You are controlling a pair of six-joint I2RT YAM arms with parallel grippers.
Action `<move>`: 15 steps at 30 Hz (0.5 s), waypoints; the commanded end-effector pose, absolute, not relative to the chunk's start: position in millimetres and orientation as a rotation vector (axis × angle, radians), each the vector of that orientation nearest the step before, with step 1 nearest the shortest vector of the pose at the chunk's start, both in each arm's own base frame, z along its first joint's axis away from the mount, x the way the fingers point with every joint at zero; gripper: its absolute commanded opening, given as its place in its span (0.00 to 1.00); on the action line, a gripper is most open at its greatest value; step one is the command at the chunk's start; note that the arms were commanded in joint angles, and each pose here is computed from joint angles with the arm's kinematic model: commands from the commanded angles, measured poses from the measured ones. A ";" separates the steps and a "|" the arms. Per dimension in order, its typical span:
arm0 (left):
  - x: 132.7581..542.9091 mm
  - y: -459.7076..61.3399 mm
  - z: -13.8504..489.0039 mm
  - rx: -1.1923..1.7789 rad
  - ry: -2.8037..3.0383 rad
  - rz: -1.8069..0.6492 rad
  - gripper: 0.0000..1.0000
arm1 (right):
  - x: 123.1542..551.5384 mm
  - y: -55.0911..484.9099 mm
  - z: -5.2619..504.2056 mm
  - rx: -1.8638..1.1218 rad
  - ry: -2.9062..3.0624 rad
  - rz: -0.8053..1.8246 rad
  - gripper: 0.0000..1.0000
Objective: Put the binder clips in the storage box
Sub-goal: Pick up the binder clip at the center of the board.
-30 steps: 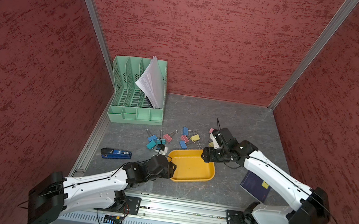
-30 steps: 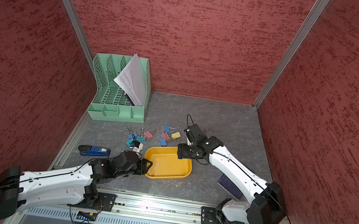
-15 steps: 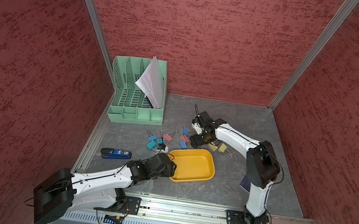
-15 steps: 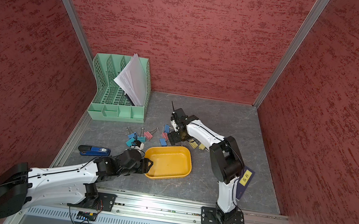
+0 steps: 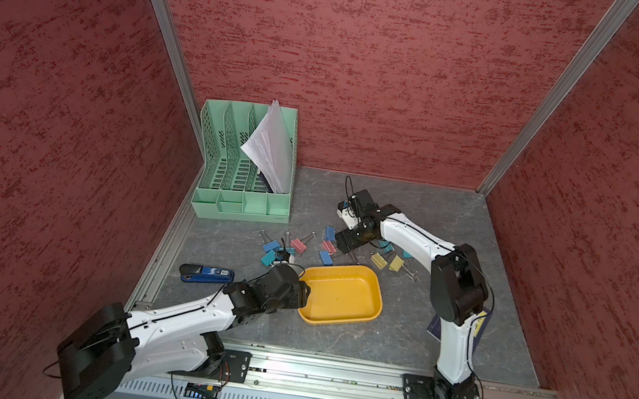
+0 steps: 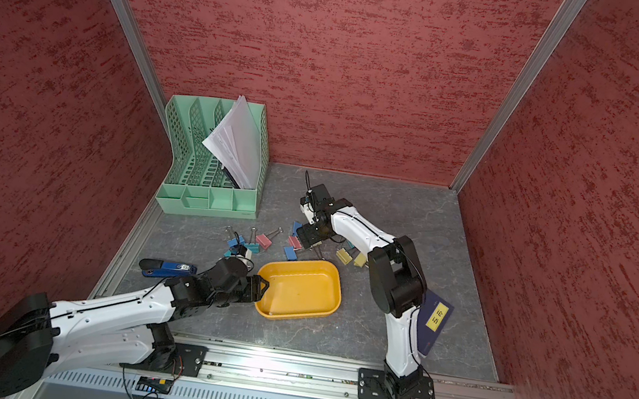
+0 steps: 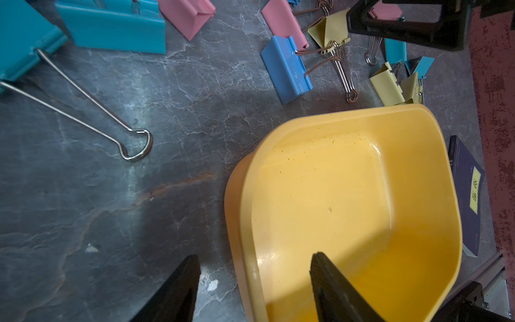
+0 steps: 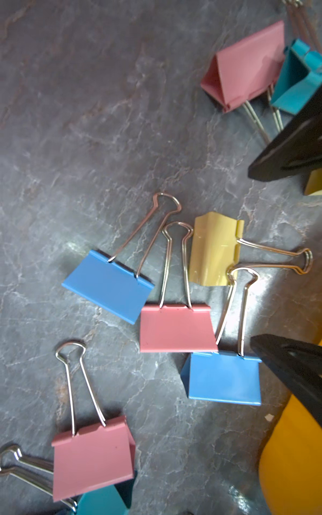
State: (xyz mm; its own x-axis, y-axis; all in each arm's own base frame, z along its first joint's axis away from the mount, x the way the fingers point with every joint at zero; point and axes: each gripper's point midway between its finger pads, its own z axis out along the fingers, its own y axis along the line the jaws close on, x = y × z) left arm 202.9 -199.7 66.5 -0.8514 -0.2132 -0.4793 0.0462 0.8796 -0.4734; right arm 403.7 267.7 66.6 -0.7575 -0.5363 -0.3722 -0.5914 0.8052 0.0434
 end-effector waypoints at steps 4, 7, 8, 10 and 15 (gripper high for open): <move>207.7 -201.2 72.2 -0.112 2.498 -0.663 0.67 | 418.2 267.5 55.8 -0.791 2.672 0.247 0.91; 208.5 -201.0 71.6 -0.111 2.497 -0.663 0.67 | 421.6 264.9 50.0 -0.768 2.687 0.241 0.91; 208.6 -201.4 71.4 -0.110 2.498 -0.664 0.67 | 421.4 265.9 48.5 -0.769 2.689 0.250 0.91; 208.9 -201.6 69.9 -0.111 2.502 -0.663 0.67 | 422.5 265.6 44.5 -0.760 2.695 0.250 0.91; 210.2 -203.5 67.3 -0.110 2.507 -0.664 0.67 | 425.2 265.2 36.0 -0.737 2.713 0.245 0.88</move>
State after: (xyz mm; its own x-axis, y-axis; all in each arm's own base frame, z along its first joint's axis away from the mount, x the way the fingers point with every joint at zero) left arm 204.3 -198.6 60.4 -0.8611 -0.2078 -0.4641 0.0382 0.8837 -0.4665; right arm 411.1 258.8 30.8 -0.8149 -0.4911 -0.3079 -0.5341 0.8425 0.0698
